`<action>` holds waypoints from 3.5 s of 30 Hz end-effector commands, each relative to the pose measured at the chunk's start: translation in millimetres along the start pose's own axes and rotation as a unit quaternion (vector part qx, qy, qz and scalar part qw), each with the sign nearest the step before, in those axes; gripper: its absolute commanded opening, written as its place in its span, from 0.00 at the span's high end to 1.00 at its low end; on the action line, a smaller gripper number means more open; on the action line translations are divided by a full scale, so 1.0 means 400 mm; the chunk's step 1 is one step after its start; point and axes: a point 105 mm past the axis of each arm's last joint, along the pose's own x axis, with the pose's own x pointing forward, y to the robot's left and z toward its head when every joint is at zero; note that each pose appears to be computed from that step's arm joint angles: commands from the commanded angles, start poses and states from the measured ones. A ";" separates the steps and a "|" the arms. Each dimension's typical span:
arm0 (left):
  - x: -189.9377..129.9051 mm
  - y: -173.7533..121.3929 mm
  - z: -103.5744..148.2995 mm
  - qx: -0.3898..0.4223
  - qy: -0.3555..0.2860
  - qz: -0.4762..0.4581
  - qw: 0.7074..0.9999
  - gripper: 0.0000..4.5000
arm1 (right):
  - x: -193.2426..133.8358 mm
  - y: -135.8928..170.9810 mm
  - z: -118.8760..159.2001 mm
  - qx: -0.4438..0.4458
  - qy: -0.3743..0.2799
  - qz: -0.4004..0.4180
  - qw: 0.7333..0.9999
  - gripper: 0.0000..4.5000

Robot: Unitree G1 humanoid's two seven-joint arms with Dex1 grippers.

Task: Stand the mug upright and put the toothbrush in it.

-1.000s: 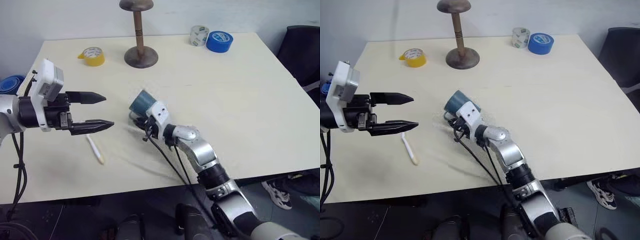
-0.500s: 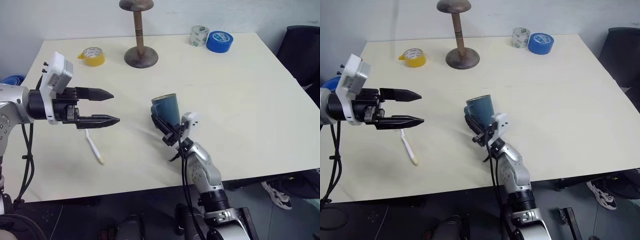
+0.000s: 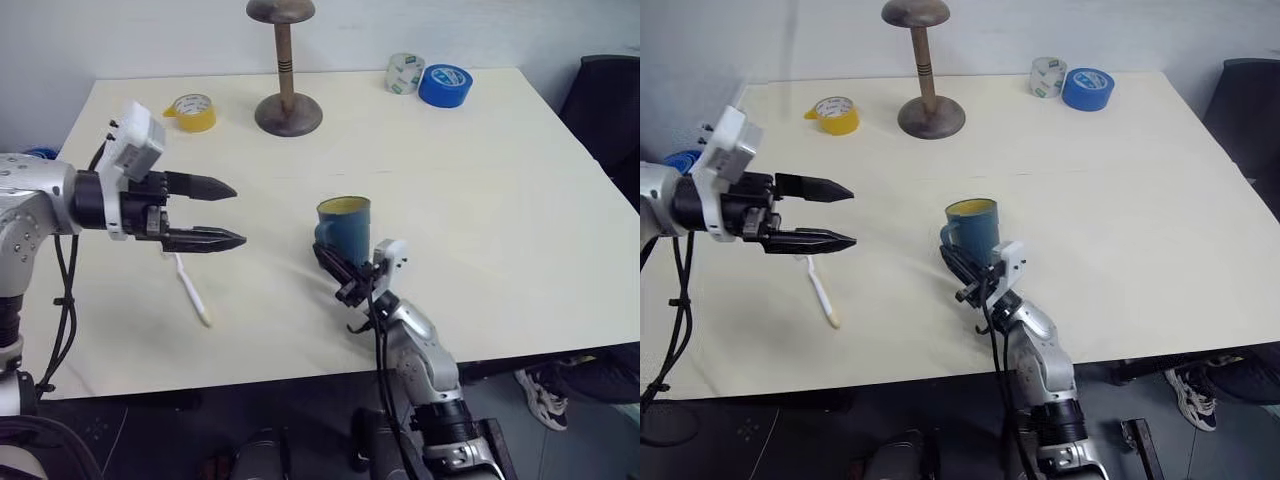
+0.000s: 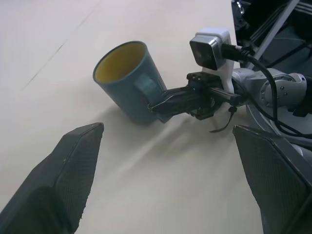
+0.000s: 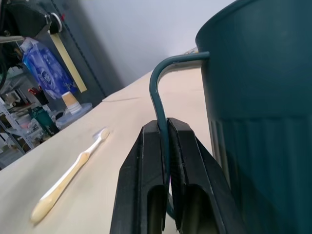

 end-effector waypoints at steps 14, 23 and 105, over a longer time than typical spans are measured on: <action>0.005 -0.006 -0.015 0.016 -0.001 -0.010 1.000 0.00 | -0.108 -0.001 -0.043 -0.092 0.167 -0.025 0.981 0.24; -0.047 -0.053 -0.071 -0.052 0.008 0.092 0.994 0.00 | -0.243 0.004 0.138 -0.194 0.270 0.007 0.943 0.24; 0.029 0.110 -0.379 -0.515 0.161 0.495 0.681 0.98 | -0.182 0.164 0.353 -0.196 0.206 0.132 0.950 0.00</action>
